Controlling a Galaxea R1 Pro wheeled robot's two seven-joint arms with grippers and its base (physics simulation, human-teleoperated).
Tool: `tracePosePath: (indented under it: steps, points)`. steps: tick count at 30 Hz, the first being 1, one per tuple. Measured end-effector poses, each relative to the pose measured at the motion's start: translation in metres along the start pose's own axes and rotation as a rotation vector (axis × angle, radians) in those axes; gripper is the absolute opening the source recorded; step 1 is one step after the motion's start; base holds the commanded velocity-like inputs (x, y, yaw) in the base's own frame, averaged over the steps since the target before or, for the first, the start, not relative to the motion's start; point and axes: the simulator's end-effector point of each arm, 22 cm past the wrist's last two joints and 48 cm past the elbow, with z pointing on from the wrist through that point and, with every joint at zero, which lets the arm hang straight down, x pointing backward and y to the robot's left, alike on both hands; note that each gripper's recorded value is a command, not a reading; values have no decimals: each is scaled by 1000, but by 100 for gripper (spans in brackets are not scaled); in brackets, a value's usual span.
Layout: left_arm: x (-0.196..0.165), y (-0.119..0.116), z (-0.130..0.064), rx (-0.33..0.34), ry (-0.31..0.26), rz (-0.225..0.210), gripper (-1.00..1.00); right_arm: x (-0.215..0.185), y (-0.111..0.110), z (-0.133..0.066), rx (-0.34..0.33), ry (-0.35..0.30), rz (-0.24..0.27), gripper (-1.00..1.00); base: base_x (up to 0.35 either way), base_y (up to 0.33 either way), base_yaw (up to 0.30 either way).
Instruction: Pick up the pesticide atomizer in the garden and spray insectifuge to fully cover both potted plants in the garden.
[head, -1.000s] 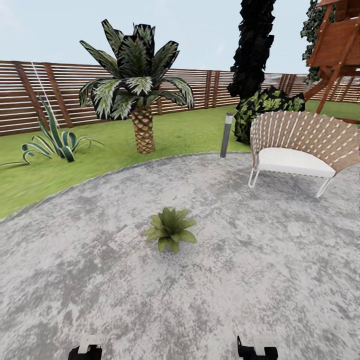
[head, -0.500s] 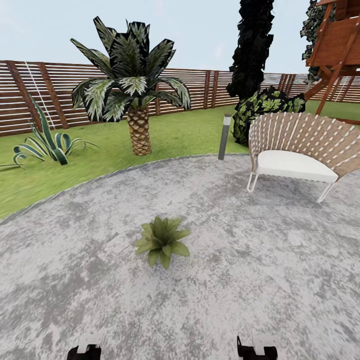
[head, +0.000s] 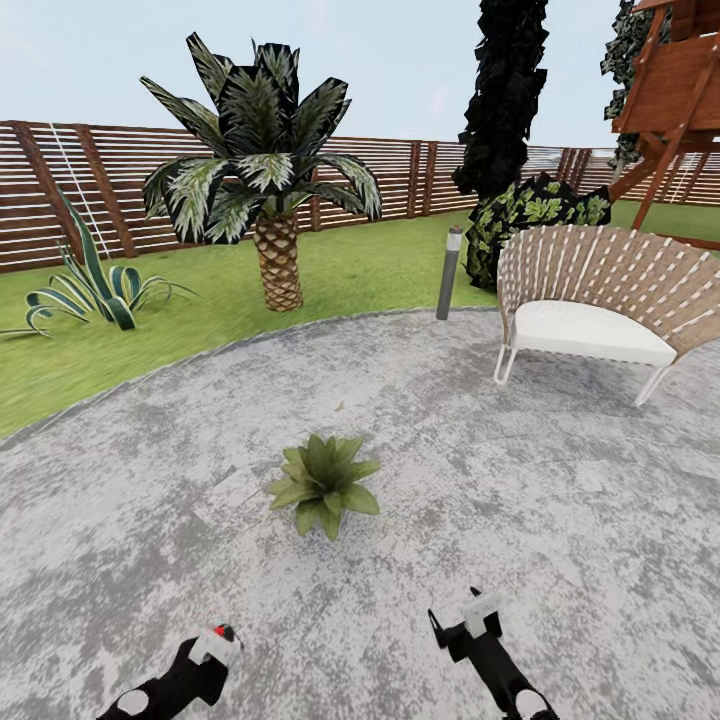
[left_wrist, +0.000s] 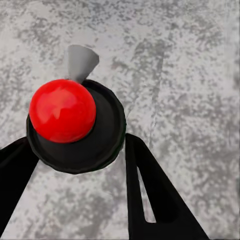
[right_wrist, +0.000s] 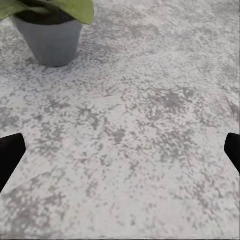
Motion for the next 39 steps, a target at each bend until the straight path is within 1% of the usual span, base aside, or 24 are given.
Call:
tracePosePath:
  steps: [1, 2, 3, 5, 6, 8, 9, 10, 14, 15, 18, 21, 22, 24, 26, 28, 29, 30, 31, 33, 34, 36, 38, 39]
  points:
    - [-1, -6, -3, 77, 9, 27, -100, 8, 1, 2, -9, 51, 3, 100, 0, 0, 0]
    - [0, -10, -5, 118, 19, 49, -100, 11, 0, 2, -11, 74, 4, 100, 0, 0, 0]
    - [-2, -15, -7, 205, 57, 118, -100, 14, -3, 5, -8, 123, 6, 100, 0, 0, 0]
    - [-3, -13, -6, 227, 96, 148, -100, 14, -3, 6, -11, 134, 1, 100, 0, 0, 0]
    - [-14, -13, -2, 243, 144, 196, -100, 4, 23, 8, -117, 119, -21, 100, 0, 0, 0]
    - [-18, -14, -1, 262, 163, 247, -100, -4, 48, 8, -227, 106, -42, 100, 0, 0, 0]
    - [-21, -16, -1, 274, 167, 270, -100, -9, 54, 9, -258, 98, -50, 100, 0, 0, 0]
    - [-23, -18, -2, 291, 169, 286, -100, -14, 57, 11, -274, 91, -56, 100, 0, 0, 0]
    - [-33, -28, -4, 343, 172, 314, -100, -25, 60, 15, -295, 75, -76, 100, 0, 0, 0]
    - [-38, -27, -4, 346, 188, 329, -100, -29, 66, 17, -318, 71, -108, 100, 0, 0, 0]
    - [-41, -22, -5, 338, 228, 365, -100, -35, 76, 20, -358, 63, -177, 100, 0, 0, 0]
    - [-41, -29, -5, 357, 251, 400, -100, -39, 81, 21, -381, 59, -203, 100, 0, 0, 0]
    - [-39, -30, -5, 361, 259, 412, -100, -39, 87, 19, -412, 60, -209, 100, 0, 0, 0]
    - [-37, -31, -5, 366, 272, 434, -100, -43, 106, 12, -518, 59, -224, 100, 0, 0, 0]
    - [-37, -36, -4, 372, 275, 442, -100, -51, 117, 9, -584, 49, -234, 100, 0, 0, 0]
    - [-37, -39, -4, 377, 274, 445, -100, -53, 119, 8, -597, 46, -237, 100, 0, 0, 0]
    - [-36, -45, -6, 405, 279, 444, -100, -53, 119, 8, -600, 54, -235, 100, 0, 0, 0]
    - [-35, -47, -6, 411, 283, 449, -100, -52, 118, 8, -601, 56, -236, 100, 0, 0, 0]
    - [-34, -56, -5, 426, 295, 481, -100, -56, 121, 7, -614, 47, -242, -100, 0, 0, 0]
    - [-34, -60, -4, 431, 295, 487, -100, -58, 125, 5, -637, 45, -245, -100, 0, 0, 0]
    - [-37, -66, -3, 437, 290, 489, -100, -59, 129, 2, -660, 44, -247, -100, 0, 0, 0]
    - [-40, -73, -1, 446, 285, 492, -100, -61, 130, 2, -668, 40, -249, -100, 0, 0, 0]
    - [-42, -82, 1, 456, 284, 506, -100, -65, 132, 1, -683, 34, -254, -100, 0, 0, 0]
    - [-43, -87, 2, 462, 284, 517, -100, -66, 135, -1, -705, 34, -256, -100, 0, 0, 0]
